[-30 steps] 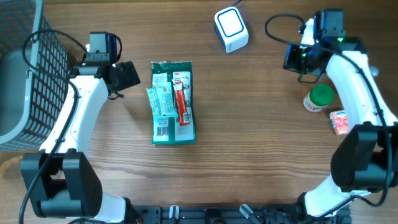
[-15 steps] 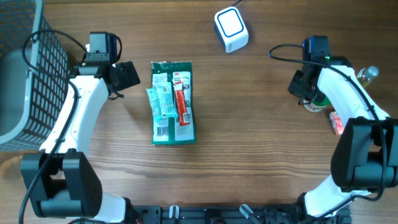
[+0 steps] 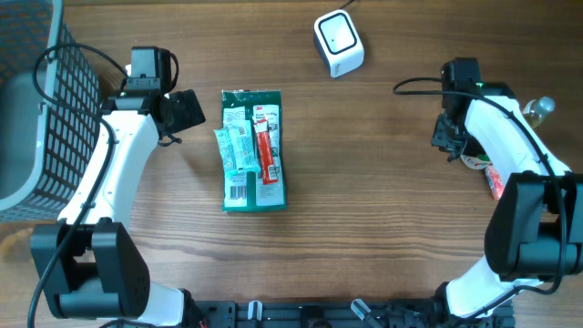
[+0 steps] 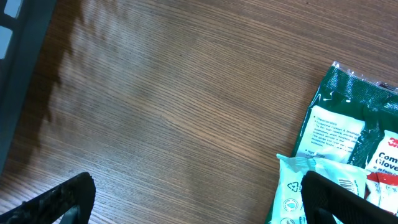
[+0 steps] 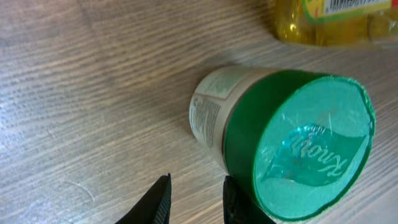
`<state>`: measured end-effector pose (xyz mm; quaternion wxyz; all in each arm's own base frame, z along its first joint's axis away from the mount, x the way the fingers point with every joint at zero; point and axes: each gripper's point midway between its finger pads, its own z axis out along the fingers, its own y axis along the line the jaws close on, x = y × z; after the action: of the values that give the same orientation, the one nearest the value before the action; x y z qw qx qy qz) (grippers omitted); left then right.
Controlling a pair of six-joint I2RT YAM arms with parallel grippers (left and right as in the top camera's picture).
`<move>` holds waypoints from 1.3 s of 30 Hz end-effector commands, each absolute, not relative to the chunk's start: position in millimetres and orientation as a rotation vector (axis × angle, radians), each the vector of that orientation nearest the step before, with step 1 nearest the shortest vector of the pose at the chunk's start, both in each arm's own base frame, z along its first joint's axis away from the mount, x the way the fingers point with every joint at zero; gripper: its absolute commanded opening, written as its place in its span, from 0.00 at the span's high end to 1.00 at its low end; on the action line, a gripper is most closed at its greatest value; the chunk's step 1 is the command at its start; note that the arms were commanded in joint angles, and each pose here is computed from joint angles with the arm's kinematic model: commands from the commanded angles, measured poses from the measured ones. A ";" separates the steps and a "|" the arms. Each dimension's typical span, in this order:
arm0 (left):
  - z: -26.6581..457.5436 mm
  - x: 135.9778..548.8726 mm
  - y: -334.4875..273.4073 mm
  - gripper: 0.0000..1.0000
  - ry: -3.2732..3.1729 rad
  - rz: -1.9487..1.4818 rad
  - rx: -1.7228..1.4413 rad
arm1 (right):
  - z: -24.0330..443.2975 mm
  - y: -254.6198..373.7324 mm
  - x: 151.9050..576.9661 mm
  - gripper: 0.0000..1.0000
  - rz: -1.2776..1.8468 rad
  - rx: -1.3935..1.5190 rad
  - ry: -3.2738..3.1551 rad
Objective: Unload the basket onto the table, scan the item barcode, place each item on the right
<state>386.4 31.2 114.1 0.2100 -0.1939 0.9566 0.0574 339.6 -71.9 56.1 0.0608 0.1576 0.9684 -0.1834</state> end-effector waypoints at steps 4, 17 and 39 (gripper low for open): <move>109.9 385.0 33.7 0.00 2.668 0.176 -0.547 | 47.8 11.3 356.4 0.66 0.205 0.431 2.981; 109.9 385.0 33.7 0.00 2.668 0.176 -0.547 | 75.3 180.5 369.3 0.58 0.789 0.210 2.861; 109.9 385.0 33.7 0.00 2.668 0.176 -0.547 | 87.4 356.8 369.1 0.55 0.519 -0.182 2.391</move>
<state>386.4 31.3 114.3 0.2102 -0.1940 0.9565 0.0575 357.5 363.6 114.9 0.3292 -0.0891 0.9096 0.2373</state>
